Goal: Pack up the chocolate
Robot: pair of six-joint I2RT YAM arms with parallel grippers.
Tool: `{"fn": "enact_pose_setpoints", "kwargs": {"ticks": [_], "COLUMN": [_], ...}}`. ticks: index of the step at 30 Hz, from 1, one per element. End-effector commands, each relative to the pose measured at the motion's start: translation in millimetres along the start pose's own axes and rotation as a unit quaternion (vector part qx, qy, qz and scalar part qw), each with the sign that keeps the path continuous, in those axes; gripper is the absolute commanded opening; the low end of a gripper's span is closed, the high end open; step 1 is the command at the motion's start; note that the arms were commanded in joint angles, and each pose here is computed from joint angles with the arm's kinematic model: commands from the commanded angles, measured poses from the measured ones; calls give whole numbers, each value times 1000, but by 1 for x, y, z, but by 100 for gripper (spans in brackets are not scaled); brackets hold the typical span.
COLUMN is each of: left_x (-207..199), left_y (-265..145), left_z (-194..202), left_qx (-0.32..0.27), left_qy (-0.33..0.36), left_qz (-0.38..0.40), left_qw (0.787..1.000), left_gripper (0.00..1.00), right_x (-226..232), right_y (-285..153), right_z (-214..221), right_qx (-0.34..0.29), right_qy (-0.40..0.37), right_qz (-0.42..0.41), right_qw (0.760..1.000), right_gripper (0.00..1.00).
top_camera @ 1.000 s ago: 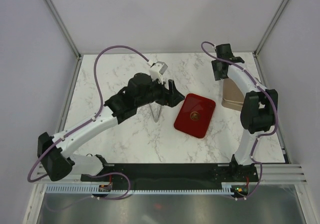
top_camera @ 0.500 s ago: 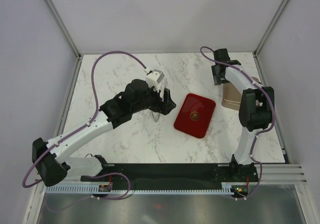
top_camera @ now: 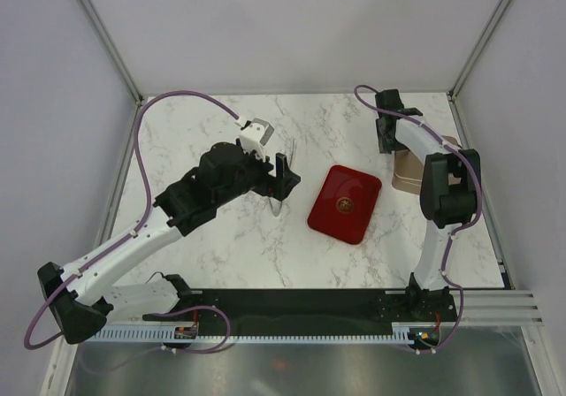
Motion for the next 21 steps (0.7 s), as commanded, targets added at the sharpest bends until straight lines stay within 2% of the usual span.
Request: {"fn": "enact_pose_setpoints", "kwargs": {"ticks": [1, 12, 21], "left_x": [3, 4, 6], "left_y": [-3, -3, -3], "left_z": [-8, -9, -8], "left_qx": [-25, -28, -28], "left_qy": [24, 26, 26], "left_qz": [-11, -17, -21], "left_qw": [999, 999, 999], "left_gripper": [89, 89, 89], "right_x": [0, -2, -20], "right_y": [3, 4, 3], "right_z": [-2, -1, 1], "right_qx": [5, 12, 14], "right_qy": [26, 66, 109], "right_qz": [17, 18, 27], "right_qw": [1000, 998, 994], "right_gripper": [60, 55, 51]}}
Point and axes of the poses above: each gripper's point midway between its finger pads, its own y axis out along the fingers, its own x axis along the line the jaws close on, z = x × y, the point moved 7 cm from there along -y, back along the fingers, and after that the axes turned 13 degrees about -y, right-handed, at the moved point
